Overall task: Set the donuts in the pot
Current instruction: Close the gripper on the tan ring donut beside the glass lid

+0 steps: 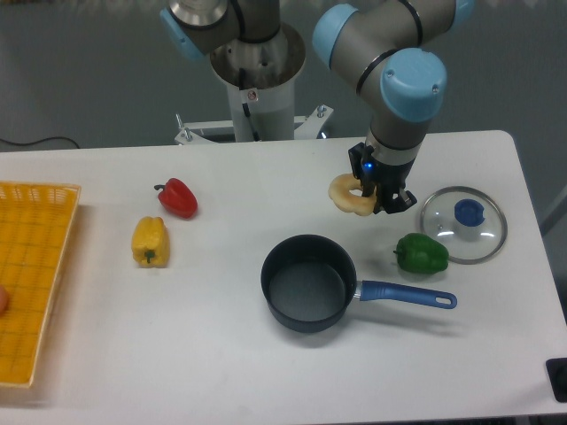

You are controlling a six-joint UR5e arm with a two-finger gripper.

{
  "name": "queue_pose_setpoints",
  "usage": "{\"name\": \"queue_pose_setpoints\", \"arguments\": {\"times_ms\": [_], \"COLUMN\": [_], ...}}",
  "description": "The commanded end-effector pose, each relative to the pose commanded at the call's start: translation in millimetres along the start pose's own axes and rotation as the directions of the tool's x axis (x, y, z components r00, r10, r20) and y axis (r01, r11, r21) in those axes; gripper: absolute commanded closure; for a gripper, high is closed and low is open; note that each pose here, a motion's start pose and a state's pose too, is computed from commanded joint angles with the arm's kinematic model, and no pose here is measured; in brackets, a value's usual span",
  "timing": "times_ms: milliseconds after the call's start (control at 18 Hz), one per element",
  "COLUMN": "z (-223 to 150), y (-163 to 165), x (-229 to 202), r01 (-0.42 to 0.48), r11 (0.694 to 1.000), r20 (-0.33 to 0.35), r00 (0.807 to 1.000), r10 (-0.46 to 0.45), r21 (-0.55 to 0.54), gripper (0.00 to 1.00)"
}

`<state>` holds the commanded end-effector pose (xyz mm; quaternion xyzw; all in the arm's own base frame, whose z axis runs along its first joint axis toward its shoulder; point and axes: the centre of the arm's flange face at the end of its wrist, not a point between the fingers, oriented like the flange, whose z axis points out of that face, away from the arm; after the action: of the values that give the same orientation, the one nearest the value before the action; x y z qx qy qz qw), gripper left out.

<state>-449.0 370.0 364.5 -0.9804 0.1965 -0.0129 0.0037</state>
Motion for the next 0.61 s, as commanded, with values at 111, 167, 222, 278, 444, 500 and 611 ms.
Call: {"name": "queue_pose_setpoints", "arguments": {"times_ms": [111, 167, 222, 278, 444, 500, 611], "z": [-1.4, -1.5, -4.6, -5.4, -2.2, -2.9, -6.2], "y": [-1.5, -2.4, -2.5, -4.9, -7.0, -7.2, -8.2], "x": [0.7, 0.8, 0.2, 1.3, 3.2, 2.9, -0.2], "r01": [0.018, 0.044, 0.085, 0.133, 0.243, 0.25, 0.294], "r11": [1.0, 0.999, 0.996, 0.991, 0.97, 0.968, 0.956], "r20": [0.002, 0.003, 0.009, 0.011, 0.009, 0.01, 0.037], "r00": [1.0, 0.999, 0.996, 0.991, 0.97, 0.968, 0.955], "r10": [-0.018, -0.044, -0.085, -0.133, -0.243, -0.25, -0.294], "r21": [-0.001, -0.001, 0.0, -0.001, -0.004, -0.002, 0.017], "gripper": [0.63, 0.63, 0.63, 0.63, 0.63, 0.63, 0.63]}}
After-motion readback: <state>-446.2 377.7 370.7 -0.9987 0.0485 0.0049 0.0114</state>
